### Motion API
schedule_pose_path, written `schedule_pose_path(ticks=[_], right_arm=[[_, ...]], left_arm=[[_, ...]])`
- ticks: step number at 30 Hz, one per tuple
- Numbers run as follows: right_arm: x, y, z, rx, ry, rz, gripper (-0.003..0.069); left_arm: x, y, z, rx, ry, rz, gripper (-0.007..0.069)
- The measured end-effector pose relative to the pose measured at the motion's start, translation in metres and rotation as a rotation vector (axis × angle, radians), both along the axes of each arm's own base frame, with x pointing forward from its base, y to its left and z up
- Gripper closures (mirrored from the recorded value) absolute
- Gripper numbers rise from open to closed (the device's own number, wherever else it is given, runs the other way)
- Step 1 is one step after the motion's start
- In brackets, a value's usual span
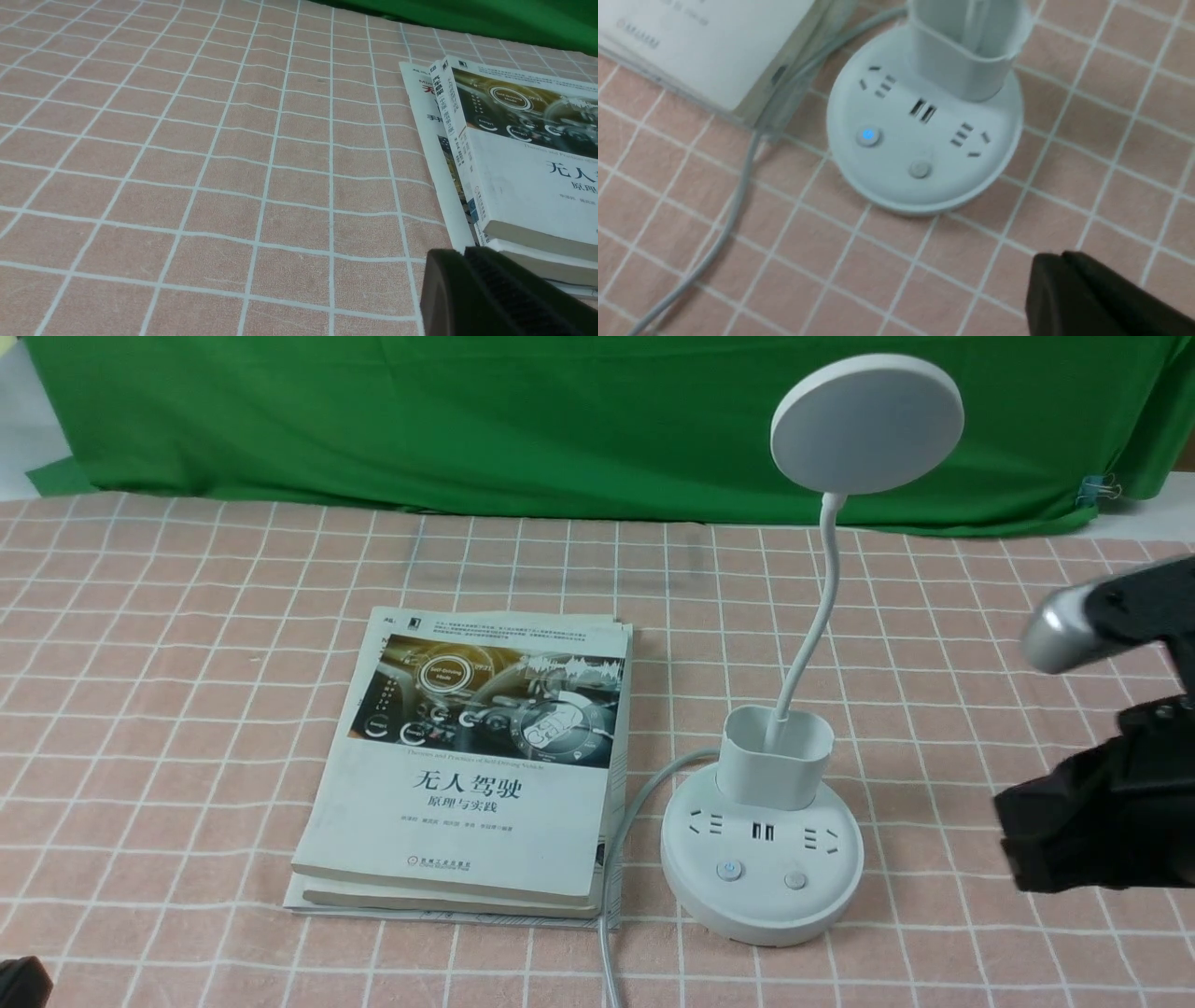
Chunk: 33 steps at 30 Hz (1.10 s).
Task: Turn off the table lamp on the pink coffee tablecloth by hand.
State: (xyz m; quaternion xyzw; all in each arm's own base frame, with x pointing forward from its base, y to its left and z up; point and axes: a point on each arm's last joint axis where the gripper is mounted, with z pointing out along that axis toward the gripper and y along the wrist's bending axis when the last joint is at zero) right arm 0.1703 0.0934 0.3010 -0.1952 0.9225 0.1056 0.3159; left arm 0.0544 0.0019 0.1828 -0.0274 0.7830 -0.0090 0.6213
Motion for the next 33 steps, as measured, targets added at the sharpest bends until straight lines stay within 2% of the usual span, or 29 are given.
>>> schedule_pose_path(ticks=[6,7,10,14,17,23,33], right_arm=[[-0.053,-0.064,-0.042,0.062,-0.344,-0.205,0.0621],[-0.053,-0.064,-0.044,0.062,-0.357,-0.212,0.0621],[-0.086,-0.084,-0.088,0.067,-0.538,-0.331,0.0621],[-0.104,-0.091,-0.115,0.067,-0.631,-0.407,0.0621],[-0.111,-0.092,-0.117,0.068,-0.653,-0.417,0.0620],[-0.119,-0.091,-0.127,0.049,-0.565,-0.412,0.0620],[-0.119,-0.091,-0.128,0.079,-0.548,-0.433,0.0613]], left_arm=[[0.000,0.000,0.000,0.000,0.000,0.000,0.0619],[0.000,0.000,0.000,0.000,0.000,0.000,0.0619],[0.000,0.000,0.000,0.000,0.000,0.000,0.0619],[0.000,0.000,0.000,0.000,0.000,0.000,0.0619],[0.000,0.000,0.000,0.000,0.000,0.000,0.0619],[0.000,0.000,0.000,0.000,0.001,0.000,0.0619],[0.000,0.000,0.000,0.000,0.000,0.000,0.0619]])
